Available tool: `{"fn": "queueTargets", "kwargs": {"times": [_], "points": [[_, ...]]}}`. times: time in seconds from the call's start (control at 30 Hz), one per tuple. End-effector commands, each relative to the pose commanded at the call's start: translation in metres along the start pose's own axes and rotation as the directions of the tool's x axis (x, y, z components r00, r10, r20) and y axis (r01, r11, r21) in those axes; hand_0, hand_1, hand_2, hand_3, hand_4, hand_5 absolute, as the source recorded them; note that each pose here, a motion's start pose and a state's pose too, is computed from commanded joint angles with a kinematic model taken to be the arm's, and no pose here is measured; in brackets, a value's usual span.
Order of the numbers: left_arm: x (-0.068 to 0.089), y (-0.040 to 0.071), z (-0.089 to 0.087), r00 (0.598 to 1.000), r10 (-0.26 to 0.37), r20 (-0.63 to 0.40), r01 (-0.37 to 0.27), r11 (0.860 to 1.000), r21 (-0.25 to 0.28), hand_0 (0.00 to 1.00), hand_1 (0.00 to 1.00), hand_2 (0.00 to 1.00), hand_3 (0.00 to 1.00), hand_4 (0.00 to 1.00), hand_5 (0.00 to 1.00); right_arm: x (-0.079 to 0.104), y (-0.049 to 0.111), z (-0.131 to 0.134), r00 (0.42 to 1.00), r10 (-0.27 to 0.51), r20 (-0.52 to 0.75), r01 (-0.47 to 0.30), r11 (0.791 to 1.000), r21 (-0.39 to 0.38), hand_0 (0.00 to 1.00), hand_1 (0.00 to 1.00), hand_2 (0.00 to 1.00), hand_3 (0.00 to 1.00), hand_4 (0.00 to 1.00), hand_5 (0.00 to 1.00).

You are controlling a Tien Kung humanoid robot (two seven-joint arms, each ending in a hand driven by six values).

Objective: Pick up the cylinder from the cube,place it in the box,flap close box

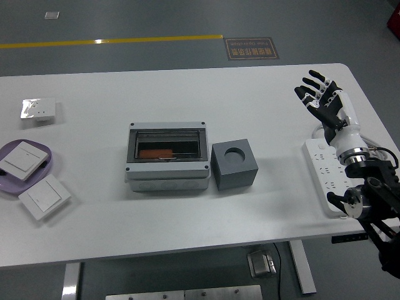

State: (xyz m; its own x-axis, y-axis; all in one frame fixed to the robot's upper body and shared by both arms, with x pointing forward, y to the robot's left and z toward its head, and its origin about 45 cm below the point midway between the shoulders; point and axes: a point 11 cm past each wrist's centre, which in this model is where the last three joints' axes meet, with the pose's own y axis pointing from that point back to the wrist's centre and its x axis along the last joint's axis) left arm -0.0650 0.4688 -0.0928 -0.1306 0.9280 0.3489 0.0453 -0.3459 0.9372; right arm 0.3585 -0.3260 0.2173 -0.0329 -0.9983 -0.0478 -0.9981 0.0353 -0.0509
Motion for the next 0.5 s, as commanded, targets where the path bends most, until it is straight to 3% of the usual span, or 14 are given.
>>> {"fn": "queueTargets", "kwargs": {"times": [0.23, 0.5], "points": [[0.005, 0.0, 0.006, 1.0, 0.009, -0.008, -0.009, 1.0, -0.018, 0.617, 0.626, 0.595, 0.624, 0.707, 0.246, 0.005, 0.001, -0.002, 1.0, 0.011, 0.023, -0.011, 1.0, 0.002, 0.839, 0.787, 0.79, 0.809, 0.766, 0.081], [0.001, 0.0, 0.009, 1.0, 0.002, -0.002, -0.002, 1.0, -0.025, 0.617, 0.626, 0.596, 0.624, 0.707, 0.245, 0.014, 0.002, -0.015, 0.999, 0.049, 0.015, -0.05, 0.997, 0.063, 0.839, 0.788, 0.787, 0.808, 0.736, 0.089]]}}
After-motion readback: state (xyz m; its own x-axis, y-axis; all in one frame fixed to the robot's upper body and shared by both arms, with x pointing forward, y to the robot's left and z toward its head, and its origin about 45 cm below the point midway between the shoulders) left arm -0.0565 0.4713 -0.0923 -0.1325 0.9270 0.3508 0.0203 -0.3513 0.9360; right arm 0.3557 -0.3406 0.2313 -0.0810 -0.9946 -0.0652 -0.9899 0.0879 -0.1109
